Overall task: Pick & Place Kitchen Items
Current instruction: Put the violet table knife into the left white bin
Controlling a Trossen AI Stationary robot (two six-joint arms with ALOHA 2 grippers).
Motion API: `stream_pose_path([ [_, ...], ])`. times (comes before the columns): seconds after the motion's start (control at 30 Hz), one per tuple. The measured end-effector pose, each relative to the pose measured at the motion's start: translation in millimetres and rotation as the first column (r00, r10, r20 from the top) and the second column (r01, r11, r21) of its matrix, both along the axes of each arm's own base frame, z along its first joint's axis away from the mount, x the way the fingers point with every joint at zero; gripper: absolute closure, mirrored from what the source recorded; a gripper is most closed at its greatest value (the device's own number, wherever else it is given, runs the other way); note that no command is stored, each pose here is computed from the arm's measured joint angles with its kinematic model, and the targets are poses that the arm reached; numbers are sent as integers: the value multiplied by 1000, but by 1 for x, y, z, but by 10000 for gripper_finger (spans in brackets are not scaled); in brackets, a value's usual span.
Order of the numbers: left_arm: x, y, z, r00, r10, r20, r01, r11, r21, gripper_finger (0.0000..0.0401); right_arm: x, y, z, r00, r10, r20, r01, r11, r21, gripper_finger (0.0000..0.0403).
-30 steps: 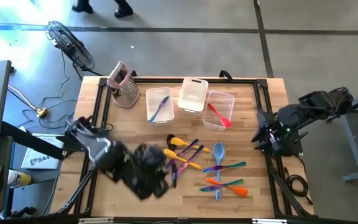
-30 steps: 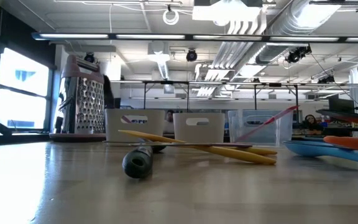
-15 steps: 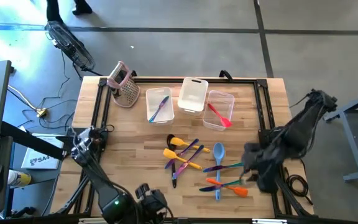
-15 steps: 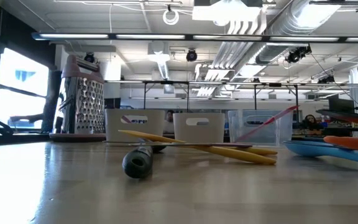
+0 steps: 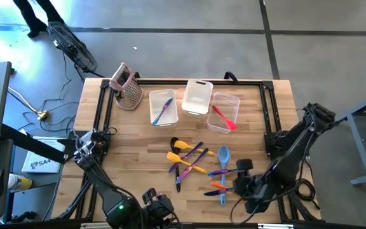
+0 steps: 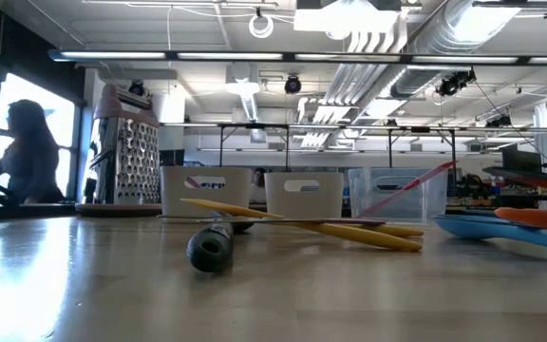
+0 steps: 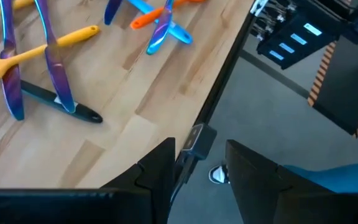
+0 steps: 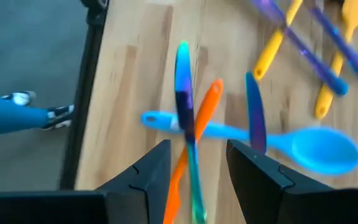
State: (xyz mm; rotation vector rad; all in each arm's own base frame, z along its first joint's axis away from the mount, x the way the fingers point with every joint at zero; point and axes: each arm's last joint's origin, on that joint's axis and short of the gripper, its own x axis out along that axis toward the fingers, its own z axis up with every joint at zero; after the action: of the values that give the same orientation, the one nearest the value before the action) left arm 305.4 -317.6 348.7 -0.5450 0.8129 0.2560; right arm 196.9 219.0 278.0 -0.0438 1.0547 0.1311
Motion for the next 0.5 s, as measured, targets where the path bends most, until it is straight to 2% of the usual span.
stream_pose_path([
  [0.27, 0, 0, 0, 1000, 9, 7, -9, 1000, 2, 263, 26, 32, -34, 992, 103, 70, -102, 995, -19, 254],
  [0.5, 0, 0, 0, 1000, 10, 6, -10, 1000, 1, 263, 41, 47, -68, 987, 140, 80, -130, 984, -120, 254],
])
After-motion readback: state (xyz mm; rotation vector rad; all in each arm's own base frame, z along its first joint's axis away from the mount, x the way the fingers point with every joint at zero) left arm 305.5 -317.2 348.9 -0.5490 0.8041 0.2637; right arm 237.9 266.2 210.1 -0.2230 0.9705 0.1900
